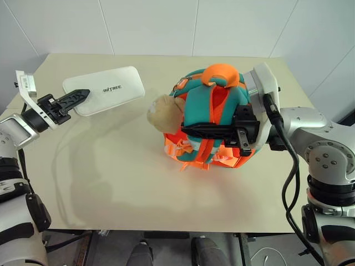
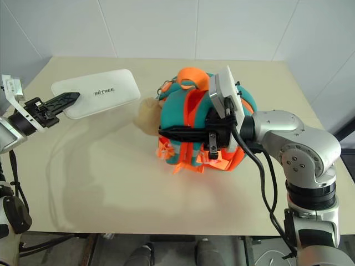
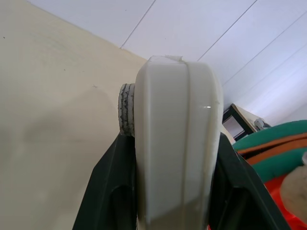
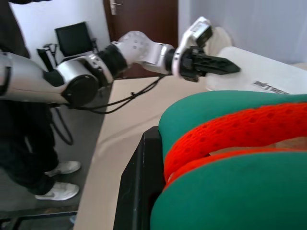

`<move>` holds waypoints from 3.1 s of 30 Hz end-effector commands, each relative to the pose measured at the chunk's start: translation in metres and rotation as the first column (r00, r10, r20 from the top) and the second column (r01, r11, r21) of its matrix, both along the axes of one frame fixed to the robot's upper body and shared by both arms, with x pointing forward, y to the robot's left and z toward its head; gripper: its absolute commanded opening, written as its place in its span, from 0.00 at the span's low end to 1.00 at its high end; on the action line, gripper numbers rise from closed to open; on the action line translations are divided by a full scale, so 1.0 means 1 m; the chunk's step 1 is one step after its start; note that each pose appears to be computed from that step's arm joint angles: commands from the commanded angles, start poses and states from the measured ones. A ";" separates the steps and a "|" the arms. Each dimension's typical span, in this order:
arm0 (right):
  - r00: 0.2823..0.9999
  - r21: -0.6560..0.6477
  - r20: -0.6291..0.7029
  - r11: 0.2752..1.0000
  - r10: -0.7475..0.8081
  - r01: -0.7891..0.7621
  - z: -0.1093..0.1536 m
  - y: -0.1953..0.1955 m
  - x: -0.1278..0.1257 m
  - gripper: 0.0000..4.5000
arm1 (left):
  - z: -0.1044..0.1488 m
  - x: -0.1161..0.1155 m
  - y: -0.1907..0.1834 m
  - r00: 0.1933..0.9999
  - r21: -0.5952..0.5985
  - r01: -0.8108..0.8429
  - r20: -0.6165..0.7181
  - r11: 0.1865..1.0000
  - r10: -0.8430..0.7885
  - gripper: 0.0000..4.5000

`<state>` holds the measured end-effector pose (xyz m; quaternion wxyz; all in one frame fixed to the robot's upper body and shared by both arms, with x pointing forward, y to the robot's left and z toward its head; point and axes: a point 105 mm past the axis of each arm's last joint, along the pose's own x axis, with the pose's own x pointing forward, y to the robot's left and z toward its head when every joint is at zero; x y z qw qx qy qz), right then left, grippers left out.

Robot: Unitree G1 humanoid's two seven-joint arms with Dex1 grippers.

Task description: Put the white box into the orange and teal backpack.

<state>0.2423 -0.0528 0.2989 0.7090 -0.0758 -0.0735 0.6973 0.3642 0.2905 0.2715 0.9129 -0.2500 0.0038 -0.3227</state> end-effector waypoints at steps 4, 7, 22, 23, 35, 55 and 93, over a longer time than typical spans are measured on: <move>0.984 0.000 0.093 0.988 0.154 -0.154 0.010 -0.008 -0.032 0.00 | 0.022 -0.008 0.003 0.997 0.034 0.014 0.080 0.999 -0.017 0.29; 0.974 0.010 0.082 0.977 0.210 -0.212 0.011 -0.012 -0.039 0.00 | 0.021 -0.009 0.001 0.996 0.048 0.029 0.078 0.998 -0.033 0.29; 0.992 -0.146 0.077 0.986 0.098 -0.086 -0.025 -0.035 -0.004 0.00 | 0.052 -0.076 -0.013 0.820 0.198 0.278 0.460 0.940 -0.339 0.29; 0.993 -0.145 0.076 0.986 0.091 -0.079 -0.025 -0.035 -0.002 0.00 | 0.053 -0.082 -0.011 0.807 0.200 0.283 0.479 0.938 -0.345 0.29; 0.996 -0.140 0.058 0.989 0.063 -0.054 -0.033 -0.035 0.007 0.00 | 0.052 -0.105 -0.035 0.729 0.227 0.422 0.491 0.878 -0.477 0.29; 0.997 -0.153 0.064 0.988 0.033 -0.023 -0.039 -0.038 0.013 0.00 | 0.020 -0.087 -0.073 0.732 0.436 0.510 0.233 0.741 -0.640 0.29; 0.996 -0.131 0.066 0.990 0.052 -0.043 -0.046 -0.021 0.013 0.00 | -0.025 -0.006 -0.242 0.762 0.557 0.511 0.059 0.655 -0.644 0.37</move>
